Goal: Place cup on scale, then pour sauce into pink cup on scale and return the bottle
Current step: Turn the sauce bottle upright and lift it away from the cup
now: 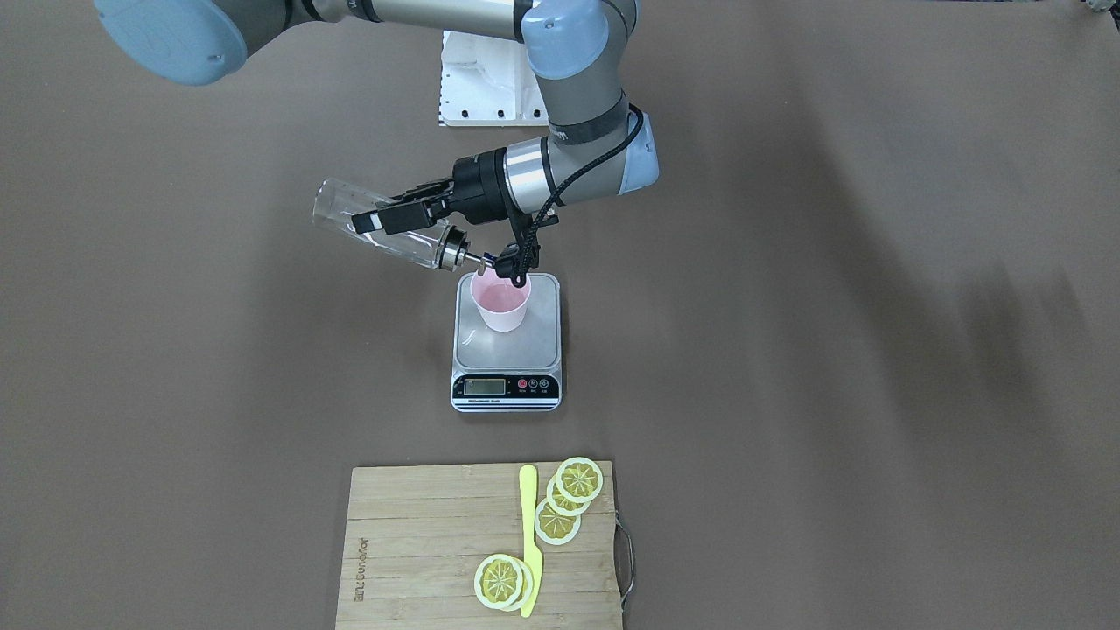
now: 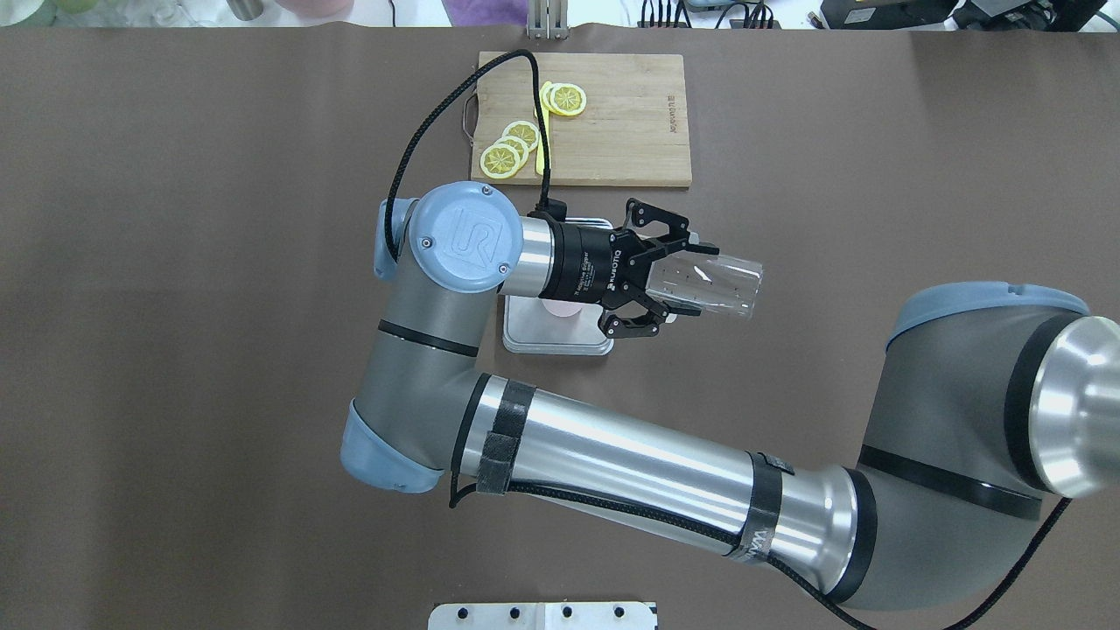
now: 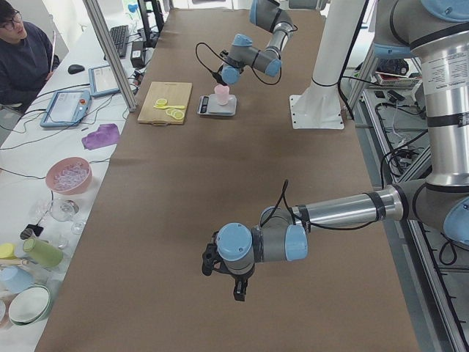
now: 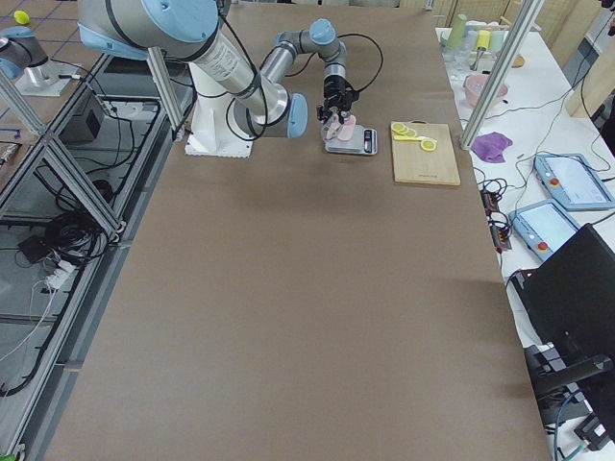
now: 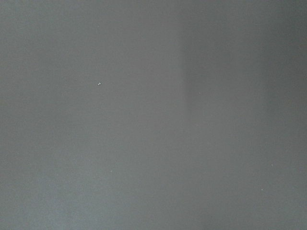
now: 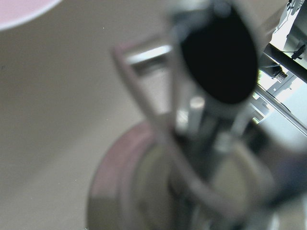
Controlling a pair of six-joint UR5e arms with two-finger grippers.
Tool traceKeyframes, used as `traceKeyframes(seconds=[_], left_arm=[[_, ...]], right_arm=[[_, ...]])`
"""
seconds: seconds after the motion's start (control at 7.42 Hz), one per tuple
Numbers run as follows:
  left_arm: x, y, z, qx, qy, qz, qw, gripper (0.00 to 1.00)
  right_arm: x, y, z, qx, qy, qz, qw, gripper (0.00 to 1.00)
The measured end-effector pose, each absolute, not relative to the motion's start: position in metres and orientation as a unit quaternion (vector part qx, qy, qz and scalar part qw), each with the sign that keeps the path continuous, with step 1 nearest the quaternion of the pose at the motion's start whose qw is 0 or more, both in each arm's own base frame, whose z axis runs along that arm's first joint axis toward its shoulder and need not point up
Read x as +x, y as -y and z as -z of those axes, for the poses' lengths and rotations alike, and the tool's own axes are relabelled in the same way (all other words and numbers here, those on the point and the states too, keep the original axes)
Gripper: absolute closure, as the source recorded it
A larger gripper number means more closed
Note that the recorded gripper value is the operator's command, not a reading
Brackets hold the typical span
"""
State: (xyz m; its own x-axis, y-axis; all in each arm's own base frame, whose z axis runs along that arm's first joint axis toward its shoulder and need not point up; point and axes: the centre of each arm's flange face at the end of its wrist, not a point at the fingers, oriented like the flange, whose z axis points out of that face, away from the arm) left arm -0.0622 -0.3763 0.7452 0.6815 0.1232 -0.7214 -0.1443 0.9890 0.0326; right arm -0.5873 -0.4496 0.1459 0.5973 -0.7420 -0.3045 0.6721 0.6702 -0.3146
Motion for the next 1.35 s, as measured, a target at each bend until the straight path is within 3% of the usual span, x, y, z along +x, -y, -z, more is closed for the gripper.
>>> traceKeyframes(seconds=[0.54, 1.35], left_arm=[[-0.066, 0.377, -0.743, -0.009, -0.392, -0.069, 0.917, 0.02], [-0.067, 0.38, -0.735, 0.0, -0.392, -0.072, 0.917, 0.02]], right_arm=[[-0.552, 0.447, -0.13, -0.036, -0.163, 0.417, 0.893, 1.0], [-0.471, 0.44, -0.158, 0.064, -0.085, 0.461, 0.881, 1.0]])
